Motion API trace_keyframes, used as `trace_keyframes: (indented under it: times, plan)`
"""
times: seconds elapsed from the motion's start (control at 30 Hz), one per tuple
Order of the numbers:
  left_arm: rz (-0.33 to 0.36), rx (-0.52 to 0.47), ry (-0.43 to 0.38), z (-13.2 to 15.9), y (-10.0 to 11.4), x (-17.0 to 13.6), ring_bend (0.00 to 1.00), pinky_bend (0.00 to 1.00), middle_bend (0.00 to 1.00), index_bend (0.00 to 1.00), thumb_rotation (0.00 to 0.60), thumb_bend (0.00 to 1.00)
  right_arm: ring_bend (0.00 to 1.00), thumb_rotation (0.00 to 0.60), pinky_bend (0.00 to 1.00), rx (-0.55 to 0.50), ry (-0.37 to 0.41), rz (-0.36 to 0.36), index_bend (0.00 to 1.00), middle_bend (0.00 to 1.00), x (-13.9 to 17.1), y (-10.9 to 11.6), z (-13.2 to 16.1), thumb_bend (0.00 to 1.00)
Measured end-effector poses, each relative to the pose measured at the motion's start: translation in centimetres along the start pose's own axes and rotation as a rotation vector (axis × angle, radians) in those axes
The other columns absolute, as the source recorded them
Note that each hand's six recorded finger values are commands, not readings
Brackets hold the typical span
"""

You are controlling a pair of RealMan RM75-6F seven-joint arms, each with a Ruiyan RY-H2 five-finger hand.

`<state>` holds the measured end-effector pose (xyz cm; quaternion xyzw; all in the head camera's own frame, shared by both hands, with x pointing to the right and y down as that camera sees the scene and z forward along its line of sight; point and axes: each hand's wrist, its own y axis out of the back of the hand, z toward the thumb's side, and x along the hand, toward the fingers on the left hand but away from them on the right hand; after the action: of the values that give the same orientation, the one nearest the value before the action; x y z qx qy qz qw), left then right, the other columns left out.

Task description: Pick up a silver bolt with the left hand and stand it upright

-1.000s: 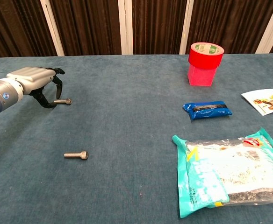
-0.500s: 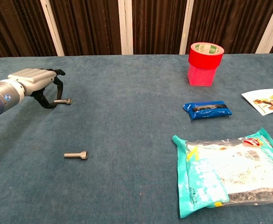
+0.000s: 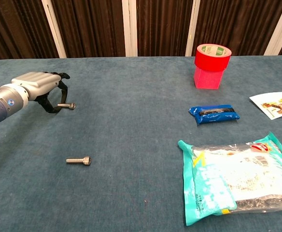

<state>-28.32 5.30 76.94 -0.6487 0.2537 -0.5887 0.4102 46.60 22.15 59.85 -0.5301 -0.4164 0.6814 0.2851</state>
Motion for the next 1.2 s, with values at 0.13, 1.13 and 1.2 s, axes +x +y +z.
trace_keyframes:
  times: [0.13, 1.13, 1.2]
  plan:
    - [0.013, 0.001, 0.004, -0.2, 0.3, 0.0, 0.0, 0.0, 0.02, 0.55, 0.6, 0.48, 0.0, 0.6, 0.0, -0.001, 0.003, 0.001, 0.07, 0.0, 0.0, 0.0, 0.1, 0.0]
    - [0.143, 0.355, -0.083, 1.1, 3.9, -0.5, 0.0, 0.0, 0.02, 0.56, 0.6, 0.48, 0.0, 0.6, 0.0, -0.01, 0.01, 0.012, 0.08, 0.0, 0.0, -0.2, 0.3, 0.0]
    - [0.144, 0.365, -0.083, 1.2, 4.0, -0.5, 0.0, 0.0, 0.02, 0.56, 0.6, 0.48, 0.0, 0.6, 0.0, -0.01, 0.01, 0.013, 0.08, 0.0, 0.0, -0.3, 0.3, 0.0]
